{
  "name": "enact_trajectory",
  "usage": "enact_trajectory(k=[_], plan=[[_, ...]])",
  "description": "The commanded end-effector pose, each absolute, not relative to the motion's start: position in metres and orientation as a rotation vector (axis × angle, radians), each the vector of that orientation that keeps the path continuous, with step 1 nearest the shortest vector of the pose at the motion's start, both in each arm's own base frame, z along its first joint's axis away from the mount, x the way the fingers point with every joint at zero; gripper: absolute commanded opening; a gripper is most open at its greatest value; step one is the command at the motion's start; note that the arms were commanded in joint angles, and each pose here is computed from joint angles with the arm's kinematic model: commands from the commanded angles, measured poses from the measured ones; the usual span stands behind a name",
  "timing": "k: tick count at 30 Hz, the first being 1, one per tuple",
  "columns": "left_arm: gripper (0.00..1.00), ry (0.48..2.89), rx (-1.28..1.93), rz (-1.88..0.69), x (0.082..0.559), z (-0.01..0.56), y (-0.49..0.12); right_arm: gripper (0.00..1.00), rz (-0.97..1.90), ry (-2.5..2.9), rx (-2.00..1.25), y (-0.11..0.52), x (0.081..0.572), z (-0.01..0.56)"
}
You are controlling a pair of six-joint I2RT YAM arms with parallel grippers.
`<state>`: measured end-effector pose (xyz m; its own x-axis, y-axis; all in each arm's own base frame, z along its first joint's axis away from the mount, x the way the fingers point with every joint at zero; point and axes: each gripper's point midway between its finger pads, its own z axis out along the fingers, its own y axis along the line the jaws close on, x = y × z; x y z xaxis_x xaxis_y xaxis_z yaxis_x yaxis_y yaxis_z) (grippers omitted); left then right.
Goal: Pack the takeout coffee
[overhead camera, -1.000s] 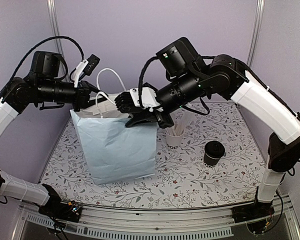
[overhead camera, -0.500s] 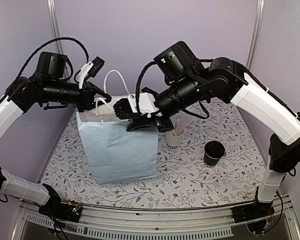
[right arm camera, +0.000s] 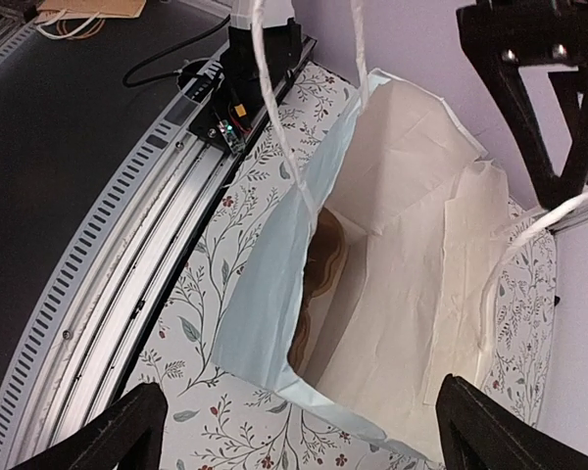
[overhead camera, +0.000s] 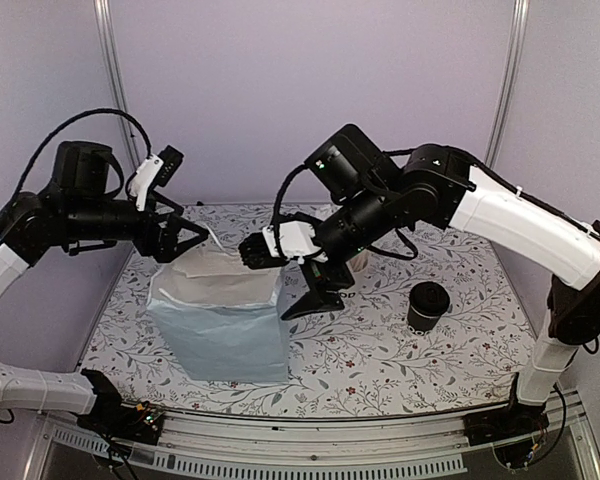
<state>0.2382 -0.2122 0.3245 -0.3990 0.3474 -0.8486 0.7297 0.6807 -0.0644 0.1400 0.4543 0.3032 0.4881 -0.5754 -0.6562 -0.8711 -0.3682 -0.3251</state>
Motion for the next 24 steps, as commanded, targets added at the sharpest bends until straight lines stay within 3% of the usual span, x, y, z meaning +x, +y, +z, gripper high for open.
enact_trajectory(k=[1, 12, 17, 24], plan=[[0.95, 1.872, 0.756, -0.536, 0.225, 0.374, -0.194, 0.99, 0.636, 1.151, -2.01, 0.429, 0.134, 0.343], [0.89, 2.033, 0.89, -0.431, 0.212, 0.327, -0.18, 0.99, 0.652, 1.252, -1.957, 0.361, 0.167, 0.344], [0.72, 2.094, 1.006, -0.402, 0.226, 0.296, -0.193, 0.97, 0.663, 1.359, -1.859, 0.32, 0.194, 0.338], [0.66, 2.116, 1.045, -0.333, 0.246, 0.279, -0.2, 0.96, 0.677, 1.527, -1.75, 0.276, 0.217, 0.307]])
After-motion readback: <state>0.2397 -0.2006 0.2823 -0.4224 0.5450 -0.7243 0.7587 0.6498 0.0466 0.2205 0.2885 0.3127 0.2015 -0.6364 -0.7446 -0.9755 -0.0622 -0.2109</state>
